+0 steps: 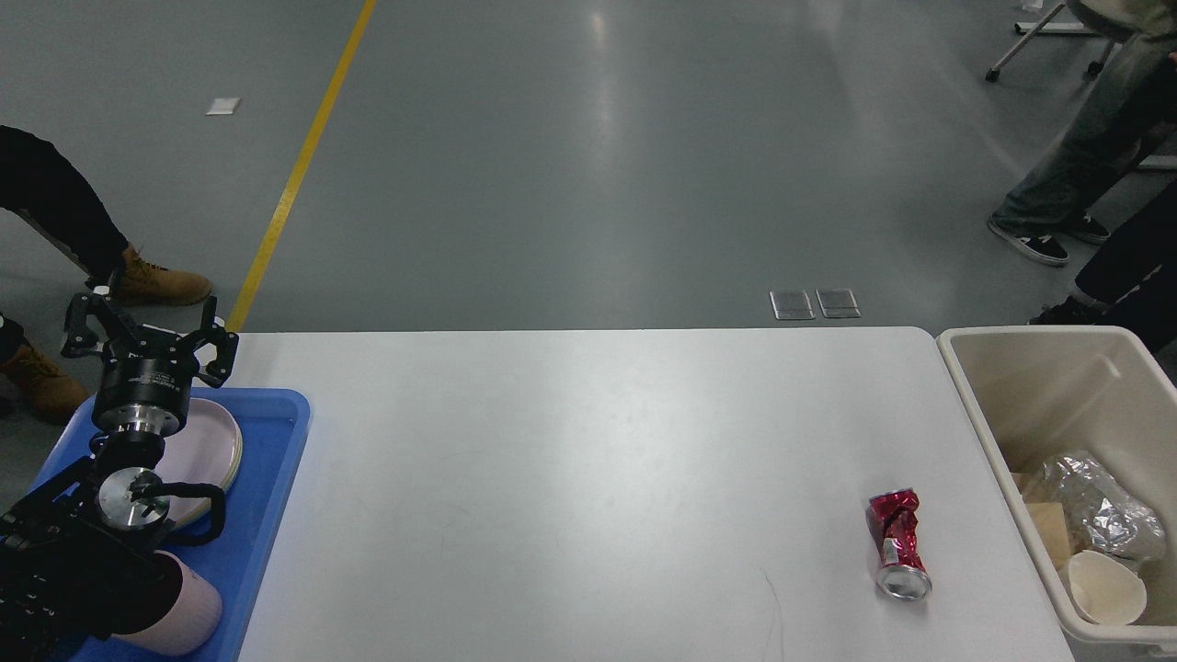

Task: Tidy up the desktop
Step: 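Lift the crumpled paper and carry it over the white bin, then lower the crumpled paper into the bin and open the right gripper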

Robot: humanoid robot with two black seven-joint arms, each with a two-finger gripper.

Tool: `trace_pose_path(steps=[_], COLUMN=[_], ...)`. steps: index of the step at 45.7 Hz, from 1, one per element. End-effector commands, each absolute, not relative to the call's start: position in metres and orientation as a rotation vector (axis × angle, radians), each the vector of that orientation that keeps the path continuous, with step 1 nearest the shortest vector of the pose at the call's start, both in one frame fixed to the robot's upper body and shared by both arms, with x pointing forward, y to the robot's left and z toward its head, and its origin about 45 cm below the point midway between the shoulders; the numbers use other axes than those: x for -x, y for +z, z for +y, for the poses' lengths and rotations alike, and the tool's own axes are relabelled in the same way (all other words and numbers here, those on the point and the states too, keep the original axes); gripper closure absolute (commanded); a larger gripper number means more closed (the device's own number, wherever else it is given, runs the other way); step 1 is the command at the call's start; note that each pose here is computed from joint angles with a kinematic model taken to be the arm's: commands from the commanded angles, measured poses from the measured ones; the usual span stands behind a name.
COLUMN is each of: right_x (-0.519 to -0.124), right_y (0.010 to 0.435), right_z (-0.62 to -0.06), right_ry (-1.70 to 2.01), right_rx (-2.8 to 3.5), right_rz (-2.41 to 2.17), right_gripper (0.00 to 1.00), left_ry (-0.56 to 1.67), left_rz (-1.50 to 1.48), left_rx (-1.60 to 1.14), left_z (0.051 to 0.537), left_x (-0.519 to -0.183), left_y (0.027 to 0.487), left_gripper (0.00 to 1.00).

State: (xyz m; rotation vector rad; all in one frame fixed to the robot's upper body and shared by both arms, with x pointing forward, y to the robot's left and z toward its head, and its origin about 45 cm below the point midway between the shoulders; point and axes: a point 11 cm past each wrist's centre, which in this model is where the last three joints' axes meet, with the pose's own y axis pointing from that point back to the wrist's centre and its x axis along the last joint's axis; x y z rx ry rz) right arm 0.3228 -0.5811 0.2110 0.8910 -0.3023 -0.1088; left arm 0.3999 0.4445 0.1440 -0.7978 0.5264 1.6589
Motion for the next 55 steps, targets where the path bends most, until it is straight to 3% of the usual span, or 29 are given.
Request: trace_pose_path(steps=[1,17,40,45,49,55], right_x=[-0.305,-0.275,-0.273,-0.274,-0.28,-0.283], right_y=[0.158,0.065,0.05,0.05,0.052,0.054], right_z=[-0.573,-0.536,-0.527,-0.53,-0.531,-0.534], right_ry=[-0.055,0.073,0.056,0.073,0.118,0.15], right_rx=[-0.898,-0.927,-0.969,-0.961,-0.952,-0.942], right_rz=[-0.274,-0.254,-0.328,-0.355,-0.403,-0.442], right_gripper=[1.0,1.0,0.97,0.76,0.47,0.16], left_ry=[1.66,1.66,1.659,1.658,1.658,1.658], left_rz=[0.526,0.526,0.528,0.527,0.527,0.527], left_rx=[0.797,0.797,0.798,0.798,0.798,0.798], left_z=[0.445,0.445,0.444,0.444,0.444,0.444], left_x=[-0.4,-0.4,-0.4,-0.4,-0.4,-0.4], left_y=[0.144,0.144,0.144,0.144,0.144,0.144], left_gripper=[0.04,0.04,0.04,0.04,0.04,0.04])
